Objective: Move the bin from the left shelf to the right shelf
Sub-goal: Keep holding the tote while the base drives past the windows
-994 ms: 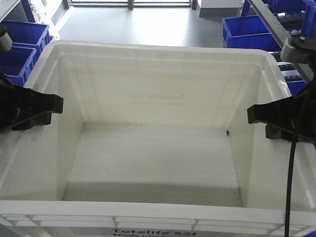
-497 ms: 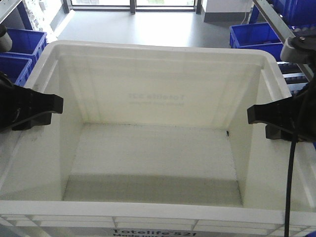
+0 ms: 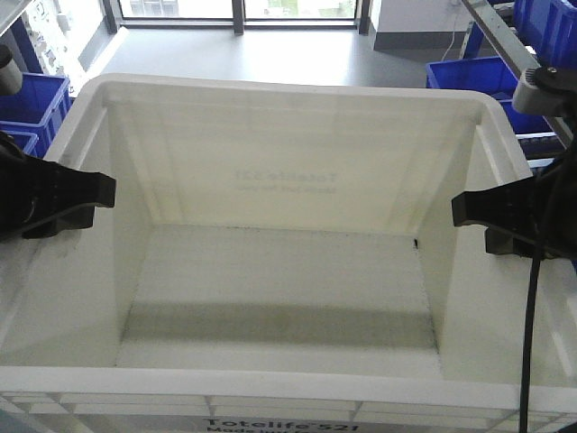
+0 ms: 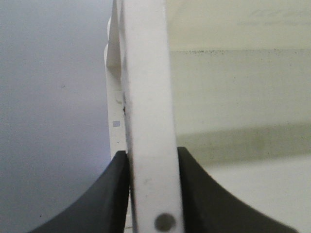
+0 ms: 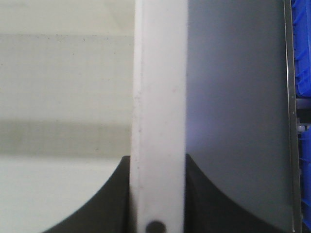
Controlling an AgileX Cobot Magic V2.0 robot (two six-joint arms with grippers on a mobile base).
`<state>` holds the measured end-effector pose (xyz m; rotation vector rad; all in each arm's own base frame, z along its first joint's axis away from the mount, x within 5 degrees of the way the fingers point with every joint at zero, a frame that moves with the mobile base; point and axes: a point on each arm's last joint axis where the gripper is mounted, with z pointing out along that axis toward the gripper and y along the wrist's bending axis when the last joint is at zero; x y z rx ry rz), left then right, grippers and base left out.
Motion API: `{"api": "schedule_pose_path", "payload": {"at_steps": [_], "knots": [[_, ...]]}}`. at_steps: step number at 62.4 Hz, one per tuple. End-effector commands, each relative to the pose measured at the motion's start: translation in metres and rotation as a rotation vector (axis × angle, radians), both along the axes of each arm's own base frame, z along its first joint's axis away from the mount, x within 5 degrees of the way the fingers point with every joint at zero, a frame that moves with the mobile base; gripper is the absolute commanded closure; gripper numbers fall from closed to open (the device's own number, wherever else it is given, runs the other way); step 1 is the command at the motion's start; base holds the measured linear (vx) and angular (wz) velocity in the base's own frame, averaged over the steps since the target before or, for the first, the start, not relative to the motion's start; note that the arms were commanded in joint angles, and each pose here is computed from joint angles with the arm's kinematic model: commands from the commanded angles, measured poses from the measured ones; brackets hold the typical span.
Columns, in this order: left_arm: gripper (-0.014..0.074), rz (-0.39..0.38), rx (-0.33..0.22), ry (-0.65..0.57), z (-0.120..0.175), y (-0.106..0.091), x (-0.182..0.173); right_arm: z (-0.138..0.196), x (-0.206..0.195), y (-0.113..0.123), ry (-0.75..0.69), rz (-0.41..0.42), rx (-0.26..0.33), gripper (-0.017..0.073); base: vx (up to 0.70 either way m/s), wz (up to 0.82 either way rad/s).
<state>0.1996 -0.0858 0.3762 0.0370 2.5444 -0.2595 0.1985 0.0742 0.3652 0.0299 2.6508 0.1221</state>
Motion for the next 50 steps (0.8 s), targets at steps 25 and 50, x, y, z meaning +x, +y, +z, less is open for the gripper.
{"api": "schedule_pose_path", "payload": {"at_steps": [25,50], "knots": [[0.0573,-0.006,0.054,-0.15,0.0234,0.011,-0.005,0.0203,0.0018,-0.0202,-0.146,-0.051,-0.134,0.0561,0.35,-0.03],[0.0573,-0.007,0.053,-0.152,0.0234,0.0108,-0.0046,0.0206,0.0022,-0.02,-0.151,-0.05,-0.132,0.0561,0.33,0.0]]}}
